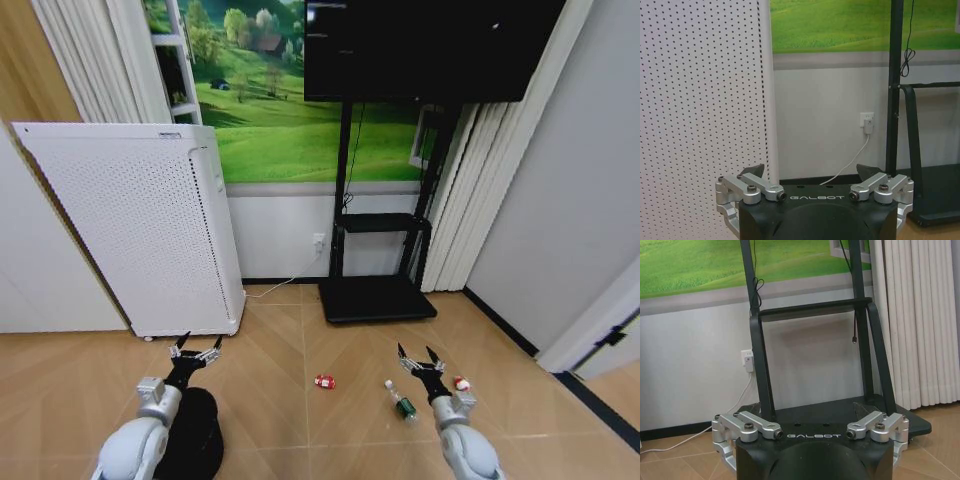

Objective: Pick up the trash bin and place the garbage on the floor into it.

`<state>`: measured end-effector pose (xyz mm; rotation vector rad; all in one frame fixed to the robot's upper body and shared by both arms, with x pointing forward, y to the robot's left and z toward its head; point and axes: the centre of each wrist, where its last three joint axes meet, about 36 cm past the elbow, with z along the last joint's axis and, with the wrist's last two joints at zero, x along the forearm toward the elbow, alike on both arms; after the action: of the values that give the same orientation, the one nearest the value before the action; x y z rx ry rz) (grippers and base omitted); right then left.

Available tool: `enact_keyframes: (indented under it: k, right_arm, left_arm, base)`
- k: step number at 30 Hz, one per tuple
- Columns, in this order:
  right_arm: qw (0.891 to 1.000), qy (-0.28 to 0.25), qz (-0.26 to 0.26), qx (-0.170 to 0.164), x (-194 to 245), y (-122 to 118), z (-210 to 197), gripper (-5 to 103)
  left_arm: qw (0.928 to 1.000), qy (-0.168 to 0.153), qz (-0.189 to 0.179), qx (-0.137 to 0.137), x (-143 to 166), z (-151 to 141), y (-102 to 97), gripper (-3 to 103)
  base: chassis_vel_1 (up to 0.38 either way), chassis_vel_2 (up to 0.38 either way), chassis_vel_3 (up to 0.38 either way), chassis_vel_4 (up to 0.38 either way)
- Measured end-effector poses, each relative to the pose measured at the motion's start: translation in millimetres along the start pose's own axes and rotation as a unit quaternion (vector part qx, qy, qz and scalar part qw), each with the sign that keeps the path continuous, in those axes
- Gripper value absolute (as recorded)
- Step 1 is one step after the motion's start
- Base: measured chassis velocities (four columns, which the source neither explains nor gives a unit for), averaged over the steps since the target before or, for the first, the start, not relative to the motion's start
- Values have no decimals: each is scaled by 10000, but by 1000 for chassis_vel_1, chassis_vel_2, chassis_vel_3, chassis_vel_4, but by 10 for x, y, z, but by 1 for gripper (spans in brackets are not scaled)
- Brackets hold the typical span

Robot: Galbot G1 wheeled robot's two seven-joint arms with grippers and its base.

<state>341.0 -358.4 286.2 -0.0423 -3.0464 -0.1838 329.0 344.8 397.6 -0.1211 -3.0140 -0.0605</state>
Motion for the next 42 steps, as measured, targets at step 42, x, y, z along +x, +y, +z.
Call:
enact_keyframes:
  k: [42]
  right_arm:
    - [9992,253,282,-80,52,-82,267,100]
  left_arm:
    - [9172,2755,-2874,162,786,-186,725,100]
  base:
    - [0,0,0,0]
